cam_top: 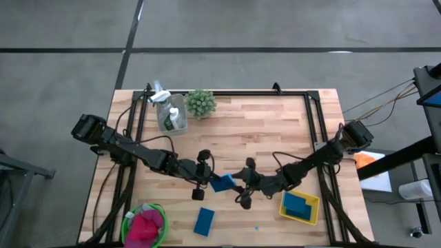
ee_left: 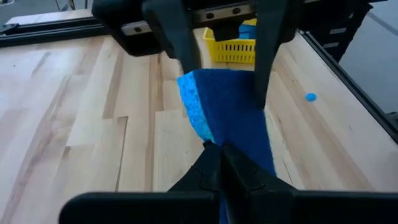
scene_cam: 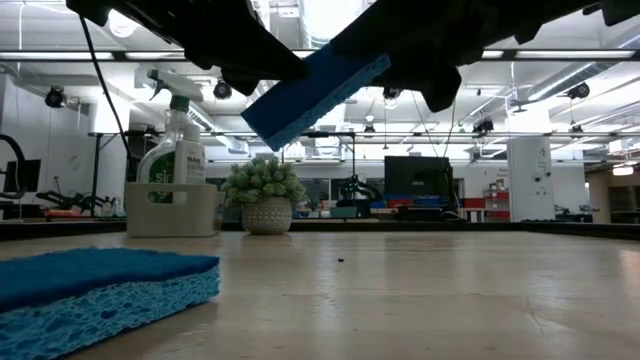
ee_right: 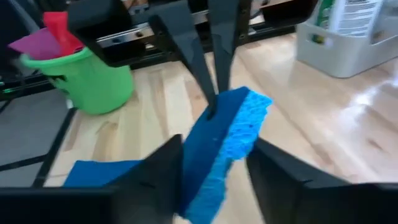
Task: Pick & Place Kitchen Items
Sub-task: Put the blue sponge into the yellow bin
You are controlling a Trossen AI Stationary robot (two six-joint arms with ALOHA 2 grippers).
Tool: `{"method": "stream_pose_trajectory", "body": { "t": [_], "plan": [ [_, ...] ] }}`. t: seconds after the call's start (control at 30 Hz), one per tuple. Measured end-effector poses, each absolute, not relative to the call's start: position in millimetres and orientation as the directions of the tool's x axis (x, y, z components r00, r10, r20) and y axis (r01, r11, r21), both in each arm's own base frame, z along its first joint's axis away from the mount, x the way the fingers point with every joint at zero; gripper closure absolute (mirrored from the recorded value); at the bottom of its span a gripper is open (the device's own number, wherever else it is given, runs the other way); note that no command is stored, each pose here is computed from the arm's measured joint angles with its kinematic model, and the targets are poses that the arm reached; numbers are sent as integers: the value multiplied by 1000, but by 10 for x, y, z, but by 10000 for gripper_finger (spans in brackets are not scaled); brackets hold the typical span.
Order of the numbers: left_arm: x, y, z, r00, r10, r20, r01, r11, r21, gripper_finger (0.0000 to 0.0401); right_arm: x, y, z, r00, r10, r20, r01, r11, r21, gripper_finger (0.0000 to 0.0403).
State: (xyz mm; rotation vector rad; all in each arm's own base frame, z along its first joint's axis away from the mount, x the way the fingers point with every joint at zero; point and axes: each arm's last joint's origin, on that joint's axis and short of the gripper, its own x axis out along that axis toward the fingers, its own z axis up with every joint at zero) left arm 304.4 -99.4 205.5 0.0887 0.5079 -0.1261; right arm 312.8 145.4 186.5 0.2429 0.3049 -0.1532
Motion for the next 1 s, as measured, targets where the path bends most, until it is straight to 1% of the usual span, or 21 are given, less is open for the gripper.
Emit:
{"method": "stream_pose_trajectory", "body": {
  "t": [0.17, 0.2, 0.33, 0.4, 0.53, 0.6, 0.67, 0.77, 0.83, 0.87, 1.0],
  "plan": [
    [3042, -1001, 2054, 862, -123, -491, 181, 981, 72, 394, 3141, 1438, 1859, 942, -91, -322, 162, 966, 200, 358],
    [3043, -1002, 2054, 860, -135, -492, 197, 977, 77, 389, 3141, 1439, 1859, 943, -89, -322, 157, 969, 191, 369],
    [3040, -1022, 2056, 846, -198, -495, 286, 952, 108, 361, 3125, 1473, 1857, 943, -76, -323, 136, 976, 167, 374],
    [3041, -1026, 2060, 844, -210, -493, 298, 949, 106, 346, 3107, 1508, 1858, 944, -79, -320, 129, 982, 136, 382],
    [3051, -1030, 2104, 862, -216, -458, 291, 952, 99, 321, 3035, 1622, 1877, 947, -149, -285, 166, 985, 37, 383],
    [3057, -1051, 2143, 879, -247, -407, 304, 949, 81, 312, 2997, 1690, 1901, 952, -168, -256, 173, 985, -4, 383],
    [3027, -1086, 2172, 891, -309, -333, 348, 935, 65, 306, 2951, 1756, 1922, 960, -176, -217, 176, 984, -21, 384],
    [2935, -1142, 2207, 888, -424, -178, 444, 891, 91, 303, 2851, 1839, 1880, 971, -178, -159, 174, 984, -39, 384],
    [2862, -1141, 2180, 878, -466, -111, 476, 873, 106, 303, 2775, 1882, 1818, 978, -168, -124, 165, 986, -39, 384],
    [2821, -1130, 2155, 877, -471, -94, 479, 871, 108, 303, 2729, 1898, 1777, 981, -161, -113, 157, 987, -40, 384],
    [2692, -1070, 2037, 881, -463, -96, 472, 875, 107, 303, 2547, 1966, 1638, 989, -123, -87, 120, 992, -41, 385]
  ]
}}
